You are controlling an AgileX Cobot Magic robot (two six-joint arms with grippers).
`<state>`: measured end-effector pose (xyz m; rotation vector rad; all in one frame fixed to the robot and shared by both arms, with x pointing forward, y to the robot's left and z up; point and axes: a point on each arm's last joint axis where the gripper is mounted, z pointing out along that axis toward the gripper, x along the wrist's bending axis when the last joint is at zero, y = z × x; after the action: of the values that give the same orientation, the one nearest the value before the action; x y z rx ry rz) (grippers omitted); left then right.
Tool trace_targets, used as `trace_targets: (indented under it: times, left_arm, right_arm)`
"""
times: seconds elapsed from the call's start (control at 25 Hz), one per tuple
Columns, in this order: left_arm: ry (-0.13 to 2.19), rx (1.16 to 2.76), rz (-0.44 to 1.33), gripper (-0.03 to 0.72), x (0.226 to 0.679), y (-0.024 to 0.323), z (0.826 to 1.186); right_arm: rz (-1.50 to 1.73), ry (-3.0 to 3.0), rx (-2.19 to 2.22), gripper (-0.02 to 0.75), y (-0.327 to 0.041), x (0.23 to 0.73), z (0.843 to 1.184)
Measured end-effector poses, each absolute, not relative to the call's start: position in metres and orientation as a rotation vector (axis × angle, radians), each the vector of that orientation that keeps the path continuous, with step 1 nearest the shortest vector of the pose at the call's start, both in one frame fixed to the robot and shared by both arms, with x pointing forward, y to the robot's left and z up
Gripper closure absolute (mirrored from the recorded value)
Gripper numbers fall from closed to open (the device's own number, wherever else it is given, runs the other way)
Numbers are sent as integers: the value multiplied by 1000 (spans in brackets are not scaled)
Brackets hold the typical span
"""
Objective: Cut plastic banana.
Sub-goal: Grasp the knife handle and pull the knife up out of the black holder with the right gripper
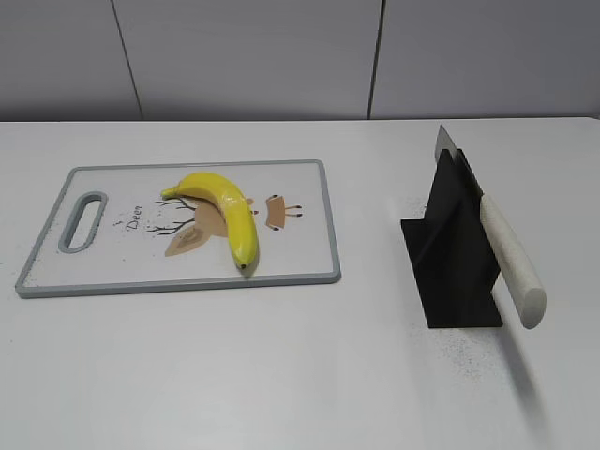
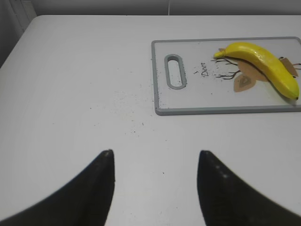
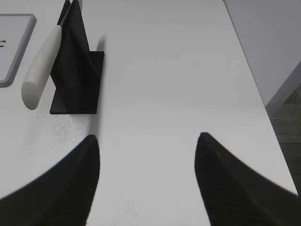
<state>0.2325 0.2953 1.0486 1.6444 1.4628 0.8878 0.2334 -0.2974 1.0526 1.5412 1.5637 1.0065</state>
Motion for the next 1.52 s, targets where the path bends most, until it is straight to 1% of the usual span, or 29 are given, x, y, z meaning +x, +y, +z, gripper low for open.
trace_targets:
  times: [1.32, 1.52]
  left_arm:
    - [1463, 1644, 888, 144, 232, 295, 1049]
    - [1464, 1643, 887, 144, 232, 295, 1049]
  right_arm:
    - [999, 1571, 1525, 234, -297, 234, 1053]
    - [954, 1620, 1518, 208, -297, 246, 1070]
